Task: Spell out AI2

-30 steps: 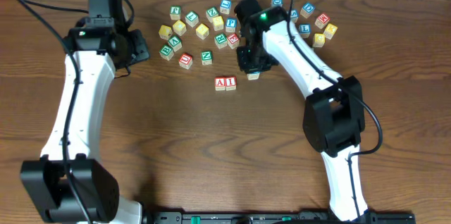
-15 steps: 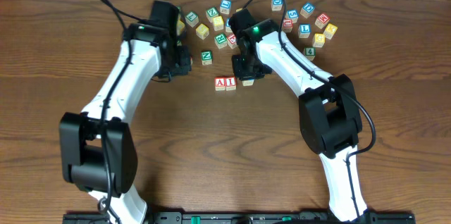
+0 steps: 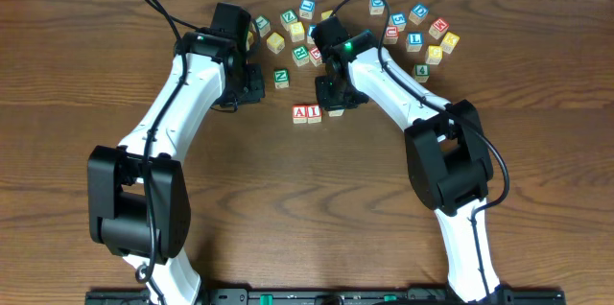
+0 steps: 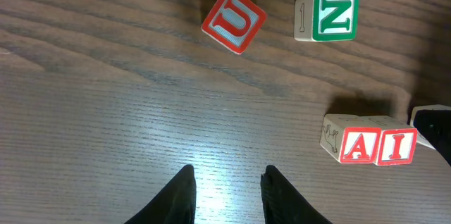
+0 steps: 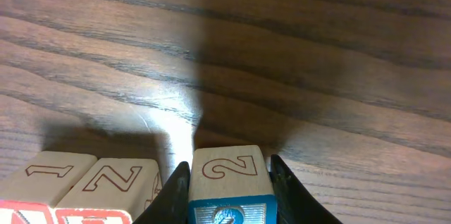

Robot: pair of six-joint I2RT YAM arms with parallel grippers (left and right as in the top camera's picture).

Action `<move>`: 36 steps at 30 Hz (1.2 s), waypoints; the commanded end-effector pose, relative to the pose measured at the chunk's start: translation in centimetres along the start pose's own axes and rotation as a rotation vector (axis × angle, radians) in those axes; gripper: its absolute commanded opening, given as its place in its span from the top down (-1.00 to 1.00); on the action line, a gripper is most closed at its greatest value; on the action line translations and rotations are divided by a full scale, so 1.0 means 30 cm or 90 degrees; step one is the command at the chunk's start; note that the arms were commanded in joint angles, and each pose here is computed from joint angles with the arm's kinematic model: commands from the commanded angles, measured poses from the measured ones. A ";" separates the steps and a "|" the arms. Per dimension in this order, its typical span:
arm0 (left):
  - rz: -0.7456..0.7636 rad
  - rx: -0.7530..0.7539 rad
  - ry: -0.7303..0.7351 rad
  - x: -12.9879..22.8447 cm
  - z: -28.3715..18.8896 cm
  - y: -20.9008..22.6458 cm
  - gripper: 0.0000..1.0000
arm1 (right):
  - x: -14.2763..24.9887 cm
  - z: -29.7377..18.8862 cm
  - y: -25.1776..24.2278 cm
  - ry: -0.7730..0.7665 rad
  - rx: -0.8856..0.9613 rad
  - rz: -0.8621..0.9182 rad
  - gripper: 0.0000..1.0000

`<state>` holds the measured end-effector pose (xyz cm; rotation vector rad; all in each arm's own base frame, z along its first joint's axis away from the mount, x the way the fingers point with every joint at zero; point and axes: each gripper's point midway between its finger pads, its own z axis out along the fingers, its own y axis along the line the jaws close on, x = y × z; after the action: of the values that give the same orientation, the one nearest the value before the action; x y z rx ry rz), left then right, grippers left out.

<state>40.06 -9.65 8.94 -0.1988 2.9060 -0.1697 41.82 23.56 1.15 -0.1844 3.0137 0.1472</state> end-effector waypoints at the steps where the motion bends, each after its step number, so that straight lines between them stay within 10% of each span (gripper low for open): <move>1: -0.007 0.001 0.001 -0.006 0.004 -0.001 0.38 | 0.023 0.006 0.022 0.016 -0.017 0.007 0.54; 25: -0.016 0.001 0.000 -0.007 0.004 -0.001 0.38 | -0.028 -0.174 0.060 -0.043 -0.058 -0.018 0.04; 36: -0.038 0.034 0.042 0.032 0.042 -0.030 0.38 | -0.032 -0.257 -0.105 -0.034 -0.042 0.047 0.25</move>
<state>39.83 -10.17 8.85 -0.2383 2.9180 -0.2178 41.67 21.88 8.27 -0.1307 2.9619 0.2671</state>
